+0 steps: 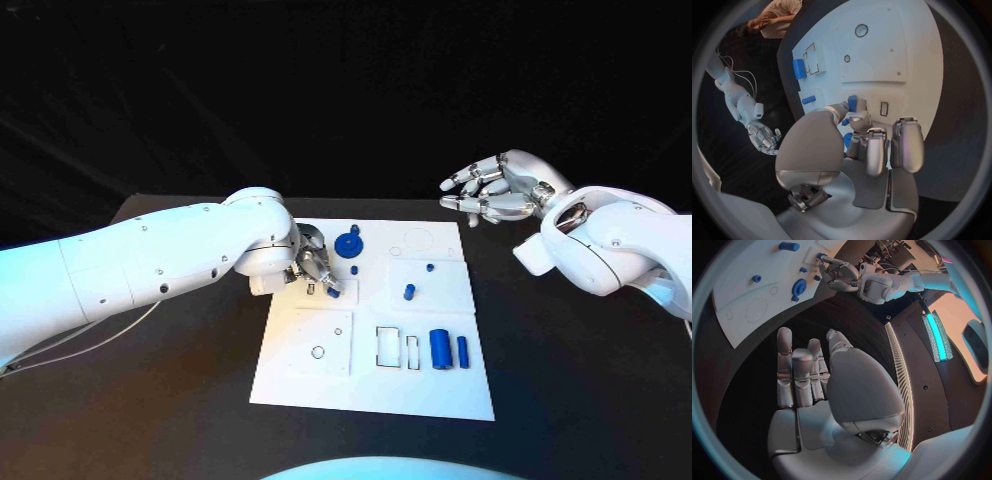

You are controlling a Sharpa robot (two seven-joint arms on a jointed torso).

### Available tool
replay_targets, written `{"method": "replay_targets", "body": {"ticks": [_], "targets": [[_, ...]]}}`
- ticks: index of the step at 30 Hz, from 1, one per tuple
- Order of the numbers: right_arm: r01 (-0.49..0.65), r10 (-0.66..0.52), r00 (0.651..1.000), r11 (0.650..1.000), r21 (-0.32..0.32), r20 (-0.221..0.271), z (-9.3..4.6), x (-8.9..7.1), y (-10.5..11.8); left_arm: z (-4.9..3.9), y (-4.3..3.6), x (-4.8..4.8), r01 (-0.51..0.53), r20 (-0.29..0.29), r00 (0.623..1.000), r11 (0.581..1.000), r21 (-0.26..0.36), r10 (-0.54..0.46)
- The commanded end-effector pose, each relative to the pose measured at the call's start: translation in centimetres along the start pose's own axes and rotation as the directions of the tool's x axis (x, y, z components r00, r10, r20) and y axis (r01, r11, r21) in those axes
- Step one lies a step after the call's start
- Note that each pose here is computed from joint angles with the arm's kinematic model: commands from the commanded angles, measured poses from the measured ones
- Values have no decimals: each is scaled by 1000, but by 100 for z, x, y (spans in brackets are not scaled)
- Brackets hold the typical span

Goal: Assemble the parts on the task board

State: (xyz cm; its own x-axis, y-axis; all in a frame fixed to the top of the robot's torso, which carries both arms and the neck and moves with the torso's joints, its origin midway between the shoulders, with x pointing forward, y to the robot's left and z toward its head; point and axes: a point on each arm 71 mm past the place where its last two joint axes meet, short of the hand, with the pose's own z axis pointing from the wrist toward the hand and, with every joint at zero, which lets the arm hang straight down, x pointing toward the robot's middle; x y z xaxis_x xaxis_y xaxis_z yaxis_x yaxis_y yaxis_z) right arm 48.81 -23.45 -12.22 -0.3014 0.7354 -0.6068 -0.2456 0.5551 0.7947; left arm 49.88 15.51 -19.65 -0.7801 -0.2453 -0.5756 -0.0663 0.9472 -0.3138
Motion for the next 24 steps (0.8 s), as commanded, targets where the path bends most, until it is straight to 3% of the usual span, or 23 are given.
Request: {"method": "replay_targets", "body": {"ticks": [1, 12, 24], "targets": [[6, -6, 1000, 1000, -6, -13, 5, 12, 1, -24, 31, 10, 80, -12, 997, 997, -13, -80], [10, -10, 1000, 1000, -3, -9, 5, -3, -14, -114, 149, -45, 154, 70, 986, 988, -11, -153], [11, -11, 1000, 1000, 1, -11, 1, -8, -24, -158, 226, 31, 70, 202, 977, 998, 4, -70]]}}
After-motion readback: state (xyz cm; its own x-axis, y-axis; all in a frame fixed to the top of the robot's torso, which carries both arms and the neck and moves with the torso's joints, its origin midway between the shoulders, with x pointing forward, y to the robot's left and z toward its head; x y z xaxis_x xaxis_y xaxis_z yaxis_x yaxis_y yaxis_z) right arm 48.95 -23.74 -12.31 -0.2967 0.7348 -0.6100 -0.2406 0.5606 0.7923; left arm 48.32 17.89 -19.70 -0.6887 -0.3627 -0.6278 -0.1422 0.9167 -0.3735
